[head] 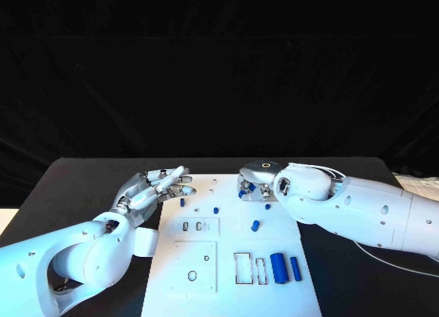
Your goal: Assemble the parts on the task board
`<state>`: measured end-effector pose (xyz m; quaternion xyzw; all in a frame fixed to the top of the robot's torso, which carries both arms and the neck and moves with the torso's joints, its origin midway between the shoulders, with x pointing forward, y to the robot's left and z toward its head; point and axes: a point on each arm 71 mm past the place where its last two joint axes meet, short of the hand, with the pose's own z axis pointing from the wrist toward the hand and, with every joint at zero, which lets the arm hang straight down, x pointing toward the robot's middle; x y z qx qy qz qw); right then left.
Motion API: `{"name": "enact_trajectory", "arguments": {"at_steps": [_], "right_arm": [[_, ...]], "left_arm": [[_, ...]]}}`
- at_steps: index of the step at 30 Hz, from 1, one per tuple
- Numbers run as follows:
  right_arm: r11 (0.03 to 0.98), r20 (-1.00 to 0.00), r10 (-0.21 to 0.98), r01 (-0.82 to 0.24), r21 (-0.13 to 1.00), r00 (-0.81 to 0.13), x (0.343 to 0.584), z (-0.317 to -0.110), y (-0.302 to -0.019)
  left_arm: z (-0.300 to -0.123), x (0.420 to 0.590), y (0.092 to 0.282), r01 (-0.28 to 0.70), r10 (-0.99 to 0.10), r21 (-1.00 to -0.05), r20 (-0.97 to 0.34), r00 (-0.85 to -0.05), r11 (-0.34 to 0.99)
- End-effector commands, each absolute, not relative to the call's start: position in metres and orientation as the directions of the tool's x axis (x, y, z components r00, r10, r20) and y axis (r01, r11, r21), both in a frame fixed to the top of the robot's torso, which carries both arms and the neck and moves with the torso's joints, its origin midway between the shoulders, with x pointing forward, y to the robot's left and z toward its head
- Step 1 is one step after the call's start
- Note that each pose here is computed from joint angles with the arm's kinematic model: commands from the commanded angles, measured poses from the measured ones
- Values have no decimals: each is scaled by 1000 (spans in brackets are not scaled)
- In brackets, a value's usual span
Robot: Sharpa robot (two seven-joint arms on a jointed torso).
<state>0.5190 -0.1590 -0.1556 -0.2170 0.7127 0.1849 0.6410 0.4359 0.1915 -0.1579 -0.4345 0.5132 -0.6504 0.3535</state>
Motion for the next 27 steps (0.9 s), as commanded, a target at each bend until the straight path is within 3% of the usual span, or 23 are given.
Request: {"name": "enact_trajectory", "arguments": {"at_steps": [1, 16, 27], "right_arm": [[827, -1000, -3, -563, 1, -7, 518, -148, -157], [842, -990, 114, -537, 49, 88, 518, -137, -145], [839, -988, 134, -540, 69, 81, 530, -138, -130]], "left_arm": [[-157, 436, 189, 12, -895, -972, 213, -392, -236], [-156, 434, 190, 16, -896, -971, 212, -391, -237], [-154, 433, 190, 17, -894, -971, 213, -395, -239]]}}
